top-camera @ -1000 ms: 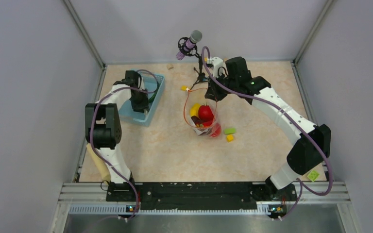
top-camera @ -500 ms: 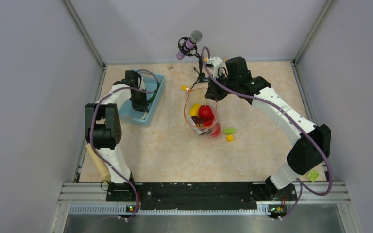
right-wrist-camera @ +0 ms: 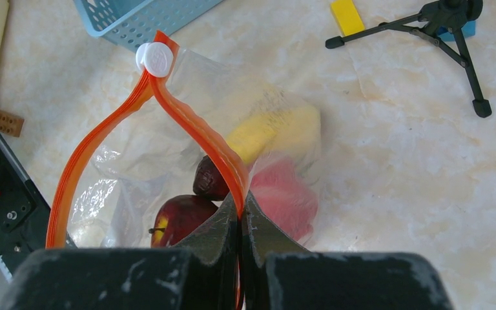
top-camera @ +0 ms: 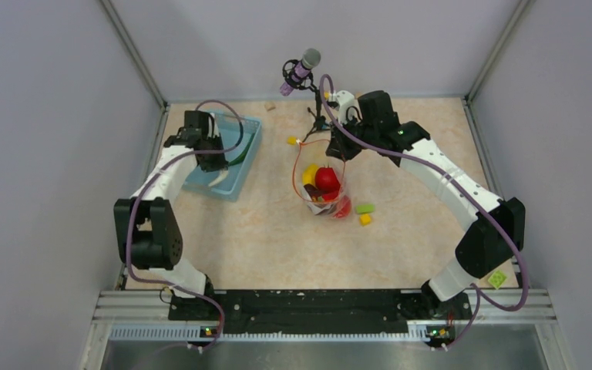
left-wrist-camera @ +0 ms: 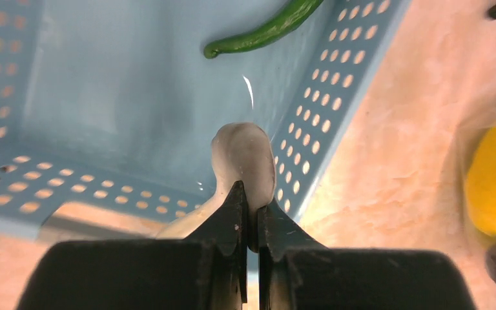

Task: Place the food in the zip-top bag and seal the zipper
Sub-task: Pick up the fake vegetable from the bin, then place the fake vegetable in the zipper food storage bag.

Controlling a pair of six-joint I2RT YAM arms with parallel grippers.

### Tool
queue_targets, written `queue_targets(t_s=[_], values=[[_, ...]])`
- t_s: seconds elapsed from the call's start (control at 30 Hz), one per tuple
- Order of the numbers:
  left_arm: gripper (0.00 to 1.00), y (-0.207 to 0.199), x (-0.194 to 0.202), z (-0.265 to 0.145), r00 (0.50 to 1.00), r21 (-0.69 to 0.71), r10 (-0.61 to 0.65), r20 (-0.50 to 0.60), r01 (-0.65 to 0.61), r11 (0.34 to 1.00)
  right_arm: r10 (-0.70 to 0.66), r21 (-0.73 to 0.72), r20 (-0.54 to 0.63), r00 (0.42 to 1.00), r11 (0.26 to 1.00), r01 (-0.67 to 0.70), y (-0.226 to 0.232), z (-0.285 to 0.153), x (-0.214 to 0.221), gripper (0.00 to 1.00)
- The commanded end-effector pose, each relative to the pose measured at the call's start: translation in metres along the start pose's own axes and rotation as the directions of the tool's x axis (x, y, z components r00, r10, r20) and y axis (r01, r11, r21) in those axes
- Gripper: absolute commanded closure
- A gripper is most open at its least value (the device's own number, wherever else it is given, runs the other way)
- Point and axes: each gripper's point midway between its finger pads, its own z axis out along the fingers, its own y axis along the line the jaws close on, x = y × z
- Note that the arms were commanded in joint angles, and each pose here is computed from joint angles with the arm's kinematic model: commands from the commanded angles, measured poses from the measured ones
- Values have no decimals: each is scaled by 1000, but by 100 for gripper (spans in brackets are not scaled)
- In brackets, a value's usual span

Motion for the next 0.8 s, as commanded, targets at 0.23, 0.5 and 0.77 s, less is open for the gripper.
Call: queue_targets(t_s=[0.23, 0.5, 0.77], values=[[100, -83, -65, -154, 872, 357, -92, 481, -99, 929, -51, -11, 93, 994, 999, 52, 9, -13, -32, 100], [100, -243, -29, -247, 793, 637, 3, 609, -491, 594, -48, -19, 94, 994, 999, 50, 10, -14, -32, 100], [100, -326, 16, -275, 761, 730, 42, 647, -634, 257, -52, -19, 98, 994, 998, 54, 11, -16, -32, 100]])
